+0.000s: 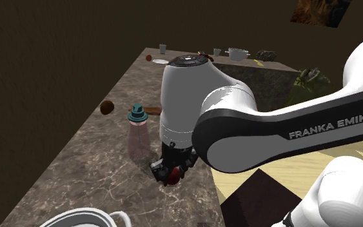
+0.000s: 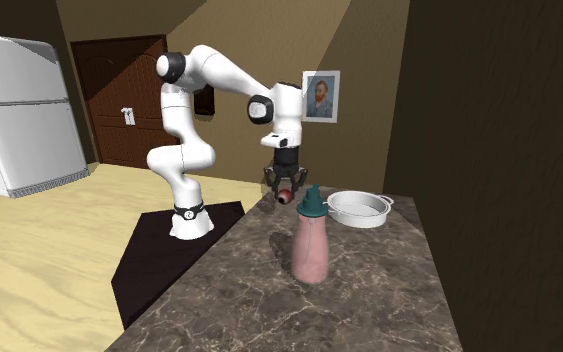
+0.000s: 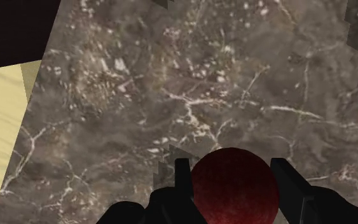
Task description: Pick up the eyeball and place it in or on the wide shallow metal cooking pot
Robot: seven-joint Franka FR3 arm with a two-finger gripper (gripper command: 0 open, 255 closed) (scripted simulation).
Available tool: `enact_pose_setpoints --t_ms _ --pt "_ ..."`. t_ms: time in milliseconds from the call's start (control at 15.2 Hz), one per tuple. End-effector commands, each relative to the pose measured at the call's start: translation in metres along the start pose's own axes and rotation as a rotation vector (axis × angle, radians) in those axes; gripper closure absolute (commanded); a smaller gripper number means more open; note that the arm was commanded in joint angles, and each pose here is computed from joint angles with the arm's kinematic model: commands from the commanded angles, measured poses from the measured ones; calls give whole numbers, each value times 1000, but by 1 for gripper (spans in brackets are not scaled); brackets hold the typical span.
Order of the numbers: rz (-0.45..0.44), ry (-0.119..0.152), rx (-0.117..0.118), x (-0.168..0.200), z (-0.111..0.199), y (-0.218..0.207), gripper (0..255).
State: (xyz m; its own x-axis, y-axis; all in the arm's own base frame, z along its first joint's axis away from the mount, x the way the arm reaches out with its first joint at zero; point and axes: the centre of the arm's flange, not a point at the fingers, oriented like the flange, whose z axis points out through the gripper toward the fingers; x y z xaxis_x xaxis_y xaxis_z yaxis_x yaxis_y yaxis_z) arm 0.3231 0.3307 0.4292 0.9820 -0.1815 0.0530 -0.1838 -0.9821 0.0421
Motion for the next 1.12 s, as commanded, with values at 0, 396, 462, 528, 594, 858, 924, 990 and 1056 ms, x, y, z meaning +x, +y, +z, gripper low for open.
enact_pose_setpoints --t_ms 0,396,462,528,594,858,924,990,1056 --pt "0 0 0 1 -11 0 255" --pt "0 0 0 0 -35 -12 255" --pt "0 0 0 -2 -36 -25 255" --pt "0 0 0 -5 -37 -38 255" --pt "0 0 0 -7 -38 -51 255" --pt "0 0 0 -17 -42 -102 255" --pt "0 0 0 -20 -43 -115 255" --pt "0 0 0 -22 -44 -128 255" --pt "0 0 0 -25 -45 -141 255"
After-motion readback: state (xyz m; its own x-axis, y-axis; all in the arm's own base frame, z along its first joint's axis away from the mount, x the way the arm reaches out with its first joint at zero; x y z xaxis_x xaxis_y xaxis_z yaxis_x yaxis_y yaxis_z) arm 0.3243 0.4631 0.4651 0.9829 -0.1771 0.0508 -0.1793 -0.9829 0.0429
